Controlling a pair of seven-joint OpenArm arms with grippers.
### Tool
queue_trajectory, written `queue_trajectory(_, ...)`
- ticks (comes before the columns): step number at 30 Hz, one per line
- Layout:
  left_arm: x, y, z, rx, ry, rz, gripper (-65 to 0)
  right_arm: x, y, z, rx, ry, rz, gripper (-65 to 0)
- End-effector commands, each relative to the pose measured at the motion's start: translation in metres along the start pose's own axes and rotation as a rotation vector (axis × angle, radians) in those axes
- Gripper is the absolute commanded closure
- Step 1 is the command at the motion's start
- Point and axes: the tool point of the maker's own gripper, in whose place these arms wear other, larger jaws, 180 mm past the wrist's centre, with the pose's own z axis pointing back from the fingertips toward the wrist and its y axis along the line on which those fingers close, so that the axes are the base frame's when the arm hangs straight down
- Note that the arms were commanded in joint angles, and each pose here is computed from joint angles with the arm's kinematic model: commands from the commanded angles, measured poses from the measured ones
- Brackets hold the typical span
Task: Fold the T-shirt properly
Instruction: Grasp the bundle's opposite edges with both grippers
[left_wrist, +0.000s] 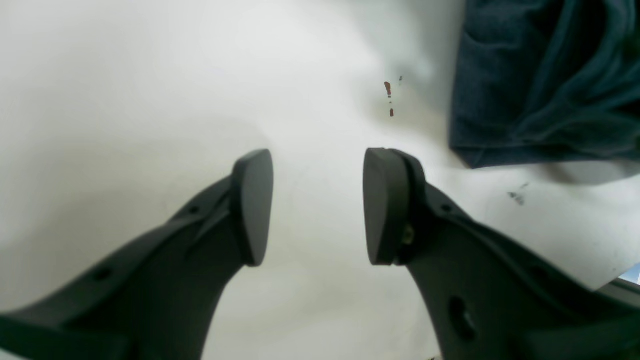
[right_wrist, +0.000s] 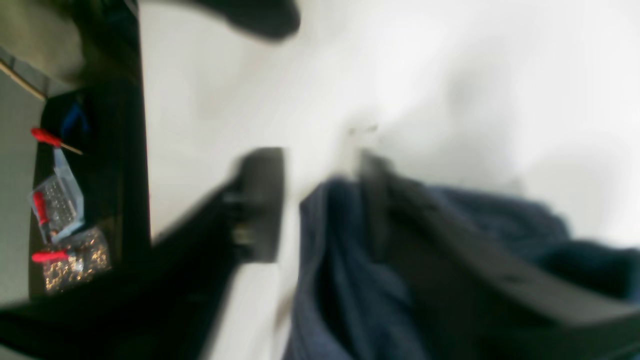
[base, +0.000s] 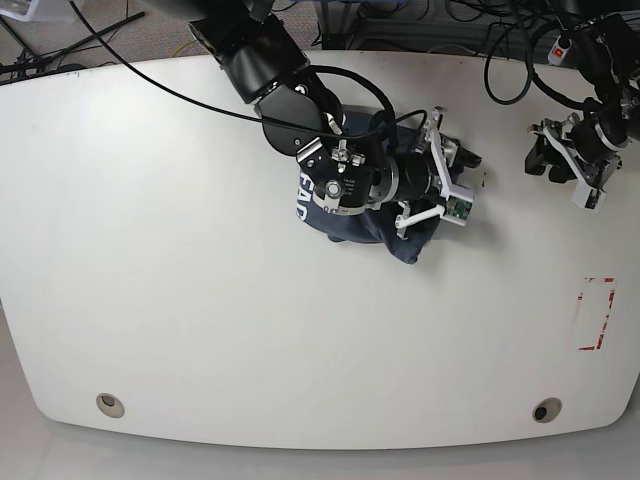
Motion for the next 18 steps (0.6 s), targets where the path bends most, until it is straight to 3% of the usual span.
queue_trajectory(1,0.014,-0.002,0.002,-0.008,-0.033,-0.037,-26.8,0.049,-0.010,0.014,-0.024,-0.164,-0.034,-40.1)
queue_trajectory(6,0.025,-0.020,-0.003,-0.043,-0.042,-0.096,-26.8,0.068,-0.044,0.053,-0.091,-0.297,-0.112,-40.6)
queue_trajectory(10,0.052,-0.052,-0.004,-0.093,-0.088,-0.215,-26.8,0.061,-0.065,0.084,-0.124,-0.347,-0.152,-38.5)
queue_trajectory(13,0.060,-0.079,-0.008,-0.148,-0.096,-0.288,-26.8,0.041,-0.078,0.103,-0.137,-0.338,-0.197,-33.6)
queue_trajectory(18,0.066,-0.114,-0.011,-0.222,-0.107,-0.372,-26.8,0.008,-0.081,0.125,-0.135,-0.303,-0.243,-19.7)
